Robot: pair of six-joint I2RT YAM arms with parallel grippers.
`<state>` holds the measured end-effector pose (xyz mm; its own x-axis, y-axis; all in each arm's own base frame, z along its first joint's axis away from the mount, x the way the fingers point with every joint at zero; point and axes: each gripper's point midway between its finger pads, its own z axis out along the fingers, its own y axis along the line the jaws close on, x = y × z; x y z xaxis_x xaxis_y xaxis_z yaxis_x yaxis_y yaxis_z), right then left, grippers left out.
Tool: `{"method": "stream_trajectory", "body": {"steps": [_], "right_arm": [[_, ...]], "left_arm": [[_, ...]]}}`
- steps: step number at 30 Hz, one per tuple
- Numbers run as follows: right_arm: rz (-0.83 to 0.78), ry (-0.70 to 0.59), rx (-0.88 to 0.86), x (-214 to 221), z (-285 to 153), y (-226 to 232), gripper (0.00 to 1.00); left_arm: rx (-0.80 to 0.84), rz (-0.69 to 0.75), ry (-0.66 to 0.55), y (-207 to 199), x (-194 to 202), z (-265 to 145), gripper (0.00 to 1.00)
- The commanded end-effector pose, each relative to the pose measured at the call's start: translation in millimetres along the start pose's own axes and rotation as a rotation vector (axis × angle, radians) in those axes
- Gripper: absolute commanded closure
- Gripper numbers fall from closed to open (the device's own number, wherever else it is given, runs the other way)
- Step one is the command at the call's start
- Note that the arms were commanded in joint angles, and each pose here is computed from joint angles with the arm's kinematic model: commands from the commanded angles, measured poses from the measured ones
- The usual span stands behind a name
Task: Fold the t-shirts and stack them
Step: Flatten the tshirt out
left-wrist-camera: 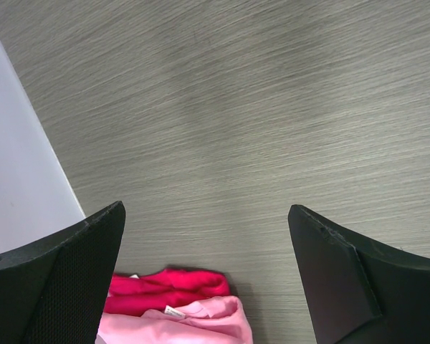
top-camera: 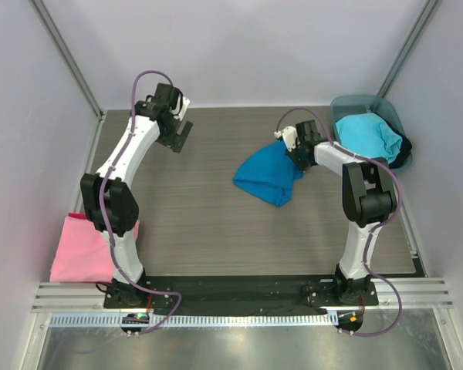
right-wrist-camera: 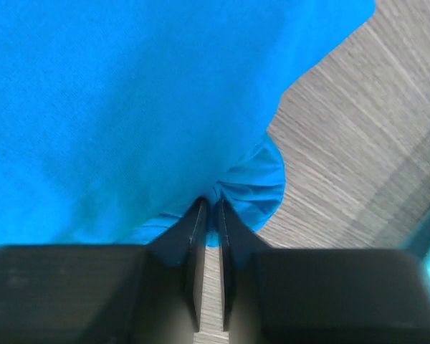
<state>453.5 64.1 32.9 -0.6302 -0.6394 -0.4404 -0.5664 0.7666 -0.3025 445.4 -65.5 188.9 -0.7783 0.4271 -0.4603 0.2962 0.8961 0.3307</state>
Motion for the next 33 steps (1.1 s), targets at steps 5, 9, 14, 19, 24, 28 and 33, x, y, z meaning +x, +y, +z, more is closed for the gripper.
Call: {"method": "stream_trajectory", "body": {"steps": [5, 9, 14, 19, 24, 28, 33], "right_arm": [[-0.039, -0.16, 0.094, -60.1, -48.0, -35.7, 0.99], [-0.145, -0.375, 0.169, -138.3, -126.0, -40.6, 0.99], [-0.325, -0.619, 0.19, -217.1, -215.8, -5.1, 0.99], [-0.466, -0.813, 0.191, -272.0, -292.8, 44.0, 0.99], [-0.464, -0.964, 0.226, -313.6, -355.0, 48.1, 0.99], [-0.487, -0.913, 0.278, -319.9, -338.0, 38.6, 0.99], [-0.342, -1.065, 0.289, -344.7, -393.2, 23.9, 0.99]], "left_arm": [[-0.023, 0.009, -0.034, 6.3, -10.7, -7.0, 0.04], [-0.06, -0.019, -0.062, 19.9, -16.1, -12.2, 0.04], [-0.099, -0.16, -0.095, 64.0, -18.0, -13.1, 0.06], [-0.127, -0.225, -0.123, 91.2, -18.6, -17.6, 0.07], [-0.135, -0.25, -0.131, 100.2, -11.7, -23.0, 0.07], [-0.132, -0.262, -0.143, 103.4, -10.3, -26.3, 0.07], [-0.1, -0.264, -0.166, 98.5, -8.2, -32.8, 0.08]]}}
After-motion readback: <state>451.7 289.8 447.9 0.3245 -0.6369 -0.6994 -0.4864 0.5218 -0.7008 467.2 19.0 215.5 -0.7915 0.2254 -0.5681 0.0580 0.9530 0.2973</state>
